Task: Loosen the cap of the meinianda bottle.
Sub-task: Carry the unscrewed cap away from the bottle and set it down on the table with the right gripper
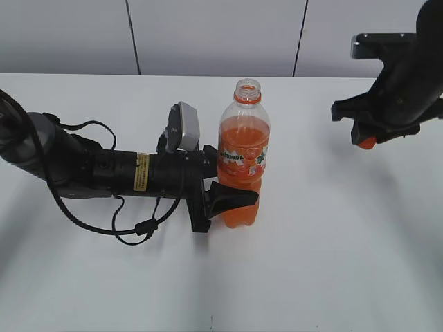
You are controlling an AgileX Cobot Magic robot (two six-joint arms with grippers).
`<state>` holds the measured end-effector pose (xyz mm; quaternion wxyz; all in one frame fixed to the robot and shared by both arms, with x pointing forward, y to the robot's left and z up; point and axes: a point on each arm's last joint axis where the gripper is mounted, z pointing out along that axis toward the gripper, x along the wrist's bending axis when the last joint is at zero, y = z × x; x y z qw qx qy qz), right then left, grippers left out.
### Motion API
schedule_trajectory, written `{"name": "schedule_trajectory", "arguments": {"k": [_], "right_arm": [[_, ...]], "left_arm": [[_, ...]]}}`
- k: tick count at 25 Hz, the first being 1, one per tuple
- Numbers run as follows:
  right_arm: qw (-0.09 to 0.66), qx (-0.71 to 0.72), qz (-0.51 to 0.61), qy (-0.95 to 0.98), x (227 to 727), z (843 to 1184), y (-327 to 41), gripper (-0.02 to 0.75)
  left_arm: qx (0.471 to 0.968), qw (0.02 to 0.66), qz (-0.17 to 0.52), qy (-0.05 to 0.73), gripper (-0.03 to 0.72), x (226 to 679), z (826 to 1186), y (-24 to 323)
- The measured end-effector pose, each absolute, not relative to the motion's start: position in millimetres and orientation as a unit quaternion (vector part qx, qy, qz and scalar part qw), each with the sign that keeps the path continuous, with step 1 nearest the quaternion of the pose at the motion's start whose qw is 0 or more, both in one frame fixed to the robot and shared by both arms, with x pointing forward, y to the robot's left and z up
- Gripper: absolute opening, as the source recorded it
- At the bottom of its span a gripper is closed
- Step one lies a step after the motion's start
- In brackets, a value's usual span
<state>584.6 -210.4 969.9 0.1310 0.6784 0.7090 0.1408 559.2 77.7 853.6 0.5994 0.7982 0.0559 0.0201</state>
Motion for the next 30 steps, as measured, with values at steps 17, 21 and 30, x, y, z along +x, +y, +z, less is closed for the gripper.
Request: {"name": "schedule_trajectory", "arguments": {"k": [17,21,30], "right_arm": [[0.147,0.638,0.144,0.742,582.5,890.5,-211.8,0.265],[0.144,0.636,0.141,0.745,583.8,880.9,-211.1,0.265],[0.141,0.632,0.131,0.751,583.2,872.8,-211.7,0.267]], "left_arm": [[0.798,0.6,0.02,0.056,0.391,559.2,853.6,77.6],[0.798,0.6,0.02,0.056,0.391,559.2,853.6,77.6],[0.798,0.6,0.02,0.056,0.391,559.2,853.6,77.6]]}}
